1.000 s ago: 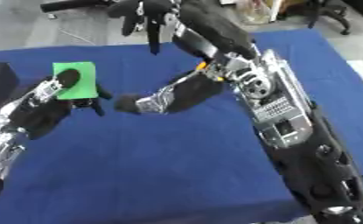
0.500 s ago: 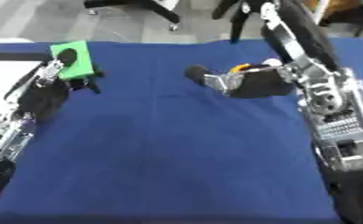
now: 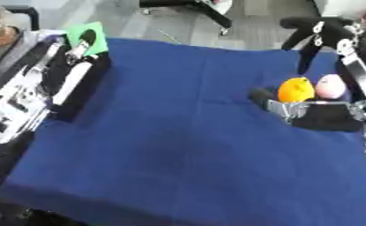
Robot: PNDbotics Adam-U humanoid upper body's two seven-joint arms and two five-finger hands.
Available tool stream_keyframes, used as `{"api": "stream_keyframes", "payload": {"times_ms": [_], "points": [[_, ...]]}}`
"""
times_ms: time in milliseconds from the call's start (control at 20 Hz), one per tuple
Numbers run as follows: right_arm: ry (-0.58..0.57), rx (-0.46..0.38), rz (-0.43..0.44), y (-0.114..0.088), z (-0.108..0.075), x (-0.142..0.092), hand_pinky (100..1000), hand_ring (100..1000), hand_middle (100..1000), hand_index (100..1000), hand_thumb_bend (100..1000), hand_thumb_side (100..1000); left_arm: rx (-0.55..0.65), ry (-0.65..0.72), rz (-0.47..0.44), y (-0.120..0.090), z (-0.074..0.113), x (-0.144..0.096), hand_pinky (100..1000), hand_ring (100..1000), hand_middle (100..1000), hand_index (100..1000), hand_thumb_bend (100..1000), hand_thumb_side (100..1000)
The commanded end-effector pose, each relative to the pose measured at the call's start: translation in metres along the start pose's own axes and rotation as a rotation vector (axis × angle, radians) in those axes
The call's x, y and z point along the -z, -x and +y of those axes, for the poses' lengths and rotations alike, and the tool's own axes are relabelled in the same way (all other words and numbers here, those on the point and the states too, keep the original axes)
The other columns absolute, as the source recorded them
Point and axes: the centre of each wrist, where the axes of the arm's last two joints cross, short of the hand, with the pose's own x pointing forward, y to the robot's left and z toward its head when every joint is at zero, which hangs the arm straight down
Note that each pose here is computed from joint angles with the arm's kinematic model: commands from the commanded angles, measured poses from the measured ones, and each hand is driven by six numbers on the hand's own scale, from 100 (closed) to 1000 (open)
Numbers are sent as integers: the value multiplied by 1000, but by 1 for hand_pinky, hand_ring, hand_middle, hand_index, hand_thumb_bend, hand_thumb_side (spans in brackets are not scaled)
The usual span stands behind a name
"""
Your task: Pick up the objects with one hand, pass them to the other hand, and then place them into the box on the other side of the table.
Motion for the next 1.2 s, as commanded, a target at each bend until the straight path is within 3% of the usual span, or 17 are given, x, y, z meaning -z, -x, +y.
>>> {"api": "stream_keyframes", "payload": {"times_ms": [50, 300, 450, 700, 900, 1100, 1200], "points": [[-9, -12, -10, 0, -5, 0, 600, 390, 566, 833, 565, 434, 188, -112, 62, 10, 43, 11, 580, 707, 478, 594, 100, 294], [-24, 0, -7, 1, -2, -1, 598, 385, 556, 831, 565, 434, 429, -234, 231, 32, 84, 25, 589, 696, 486, 612, 100, 122], [-33, 9, -12, 0, 0, -1, 598, 384, 553, 831, 563, 433, 579, -260, 329, 45, 99, 30, 600, 691, 496, 629, 100, 100], [-40, 22, -15, 0, 2, -2, 595, 381, 546, 828, 563, 434, 795, -194, 429, 67, 98, 34, 624, 695, 525, 671, 224, 100], [-47, 30, -16, 0, 3, -2, 595, 379, 543, 828, 556, 437, 826, -122, 487, 83, 88, 32, 648, 750, 602, 721, 259, 100], [-45, 34, -15, -1, 4, -2, 594, 378, 541, 827, 554, 437, 813, -71, 544, 99, 80, 26, 700, 844, 724, 803, 325, 242], [-45, 35, -14, -1, 4, -2, 593, 377, 540, 827, 554, 437, 805, -54, 562, 105, 78, 23, 735, 897, 783, 845, 387, 396]]}}
